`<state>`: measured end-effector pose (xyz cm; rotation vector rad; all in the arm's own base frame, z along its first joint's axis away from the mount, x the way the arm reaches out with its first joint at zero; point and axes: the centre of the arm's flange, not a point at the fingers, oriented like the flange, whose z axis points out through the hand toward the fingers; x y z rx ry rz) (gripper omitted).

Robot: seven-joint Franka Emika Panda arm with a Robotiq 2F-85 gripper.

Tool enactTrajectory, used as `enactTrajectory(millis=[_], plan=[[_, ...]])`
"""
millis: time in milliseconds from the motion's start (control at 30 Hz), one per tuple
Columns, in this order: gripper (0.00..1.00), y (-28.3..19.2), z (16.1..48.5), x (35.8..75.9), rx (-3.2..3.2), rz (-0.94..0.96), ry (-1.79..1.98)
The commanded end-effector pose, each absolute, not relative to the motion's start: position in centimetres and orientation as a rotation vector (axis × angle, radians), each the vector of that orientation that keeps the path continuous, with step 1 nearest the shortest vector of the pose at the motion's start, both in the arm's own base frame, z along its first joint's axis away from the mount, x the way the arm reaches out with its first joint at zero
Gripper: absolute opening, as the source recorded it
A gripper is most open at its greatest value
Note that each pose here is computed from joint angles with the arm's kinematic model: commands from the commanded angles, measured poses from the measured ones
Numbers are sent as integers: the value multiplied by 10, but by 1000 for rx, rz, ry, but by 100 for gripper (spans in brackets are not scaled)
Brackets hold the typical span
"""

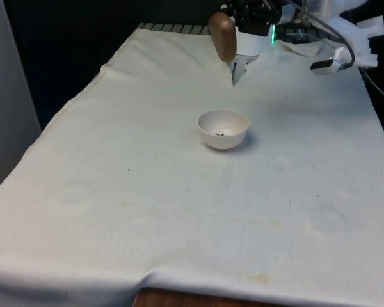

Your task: Pour the coffee beans from the cup into the bowl.

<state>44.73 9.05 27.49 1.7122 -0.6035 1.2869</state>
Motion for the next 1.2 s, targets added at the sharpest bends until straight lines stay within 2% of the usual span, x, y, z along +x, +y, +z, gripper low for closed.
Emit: enactTrajectory(millis=[0, 633, 1167], plan=[[3, 90, 273, 448, 1709, 1289, -601], [3, 108, 268, 439, 1636, 1361, -508], [3, 110, 248, 434, 1567, 1399, -381]])
